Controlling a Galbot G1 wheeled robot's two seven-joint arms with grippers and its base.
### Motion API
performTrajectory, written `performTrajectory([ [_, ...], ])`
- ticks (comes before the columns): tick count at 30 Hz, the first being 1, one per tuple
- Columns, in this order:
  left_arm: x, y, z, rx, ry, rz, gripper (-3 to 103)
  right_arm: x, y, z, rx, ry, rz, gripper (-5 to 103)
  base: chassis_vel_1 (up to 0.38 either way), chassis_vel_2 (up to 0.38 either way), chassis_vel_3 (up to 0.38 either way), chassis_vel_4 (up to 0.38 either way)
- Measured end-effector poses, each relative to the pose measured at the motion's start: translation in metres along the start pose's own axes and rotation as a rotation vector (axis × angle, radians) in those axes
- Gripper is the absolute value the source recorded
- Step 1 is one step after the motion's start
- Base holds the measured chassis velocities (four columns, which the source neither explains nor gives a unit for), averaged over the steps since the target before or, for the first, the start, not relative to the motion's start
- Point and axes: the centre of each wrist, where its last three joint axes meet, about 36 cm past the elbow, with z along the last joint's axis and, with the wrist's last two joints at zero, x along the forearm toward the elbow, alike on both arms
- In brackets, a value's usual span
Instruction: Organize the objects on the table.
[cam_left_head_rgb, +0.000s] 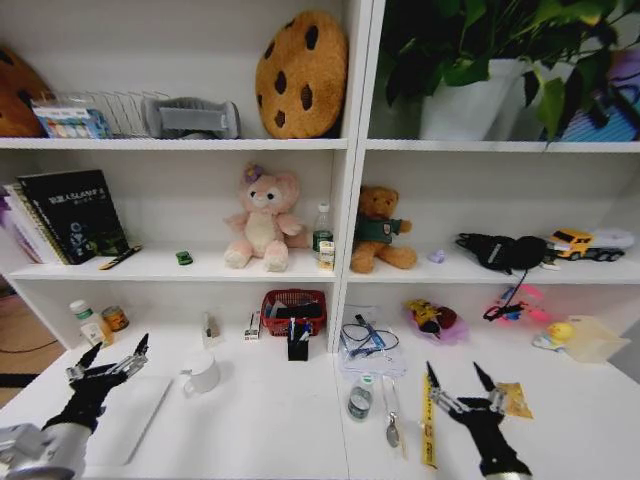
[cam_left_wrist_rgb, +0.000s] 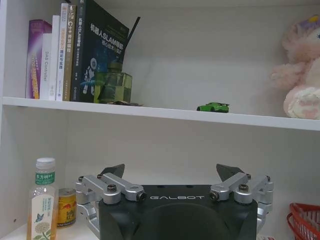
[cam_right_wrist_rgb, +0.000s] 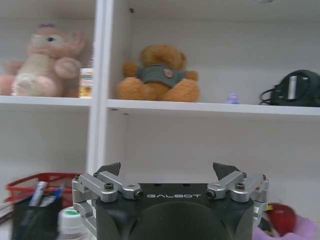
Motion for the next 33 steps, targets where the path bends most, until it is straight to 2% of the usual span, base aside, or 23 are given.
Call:
performTrajectory([
  [7, 0.000, 0.000, 0.000, 0.000, 0.000, 0.000, 100, 0.000, 0.029, -0.006, -0.047, -0.005, -0.130, 100, 0.000, 0.000, 0.000, 0.000],
  [12, 0.000, 0.000, 0.000, 0.000, 0.000, 0.000, 100, -0.008, 0.039, 0.007, -0.059, 0.029, -0.171, 100, 0.000, 0.000, 0.000, 0.000],
  [25, 0.000, 0.000, 0.000, 0.000, 0.000, 0.000, 100, -0.031, 0.039, 0.033, -0.062, 0.067, -0.187, 100, 0.000, 0.000, 0.000, 0.000],
  [26, 0.000, 0.000, 0.000, 0.000, 0.000, 0.000, 100, -0.034, 0.038, 0.035, -0.067, 0.078, -0.178, 103, 0.000, 0.000, 0.000, 0.000],
  [29, 0.000, 0.000, 0.000, 0.000, 0.000, 0.000, 100, -0.038, 0.038, 0.039, -0.077, 0.092, -0.171, 100, 0.000, 0.000, 0.000, 0.000],
  [32, 0.000, 0.000, 0.000, 0.000, 0.000, 0.000, 100, -0.041, 0.039, 0.044, -0.083, 0.107, -0.182, 84, 0.000, 0.000, 0.000, 0.000],
  [33, 0.000, 0.000, 0.000, 0.000, 0.000, 0.000, 100, -0.041, 0.039, 0.044, -0.083, 0.107, -0.182, 84, 0.000, 0.000, 0.000, 0.000],
])
